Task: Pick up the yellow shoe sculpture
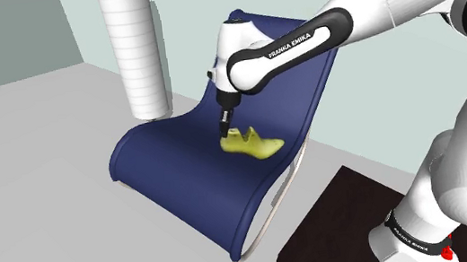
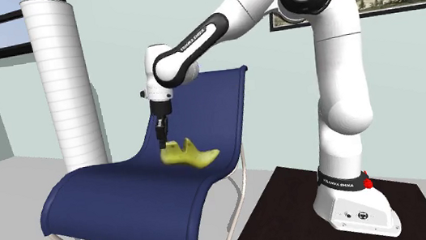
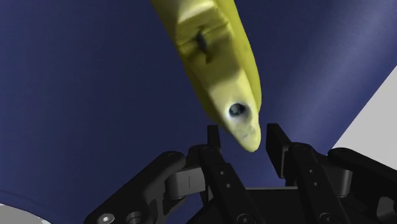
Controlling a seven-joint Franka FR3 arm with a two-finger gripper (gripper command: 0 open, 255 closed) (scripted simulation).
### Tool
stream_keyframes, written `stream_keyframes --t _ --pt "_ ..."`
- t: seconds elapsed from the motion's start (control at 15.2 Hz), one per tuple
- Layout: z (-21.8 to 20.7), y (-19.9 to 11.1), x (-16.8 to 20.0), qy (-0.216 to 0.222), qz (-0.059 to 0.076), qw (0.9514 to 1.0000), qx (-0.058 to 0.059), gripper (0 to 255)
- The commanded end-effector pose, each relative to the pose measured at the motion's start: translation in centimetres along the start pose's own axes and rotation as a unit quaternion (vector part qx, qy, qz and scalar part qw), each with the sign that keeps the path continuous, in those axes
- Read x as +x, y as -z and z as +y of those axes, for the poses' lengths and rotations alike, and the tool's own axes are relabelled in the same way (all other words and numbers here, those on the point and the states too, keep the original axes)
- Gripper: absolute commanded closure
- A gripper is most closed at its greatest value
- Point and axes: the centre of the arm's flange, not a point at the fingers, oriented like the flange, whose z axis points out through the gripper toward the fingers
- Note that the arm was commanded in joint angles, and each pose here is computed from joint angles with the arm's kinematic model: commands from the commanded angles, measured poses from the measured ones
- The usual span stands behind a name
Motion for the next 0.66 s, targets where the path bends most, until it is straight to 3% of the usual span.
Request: stream_keyframes --t 0.0,0.59 --pt "0.0 1.1 0.1 0.000 0.000 1.0000 0.000 255" --pt "0.1 4.8 0.5 0.000 0.000 1.0000 0.000 255"
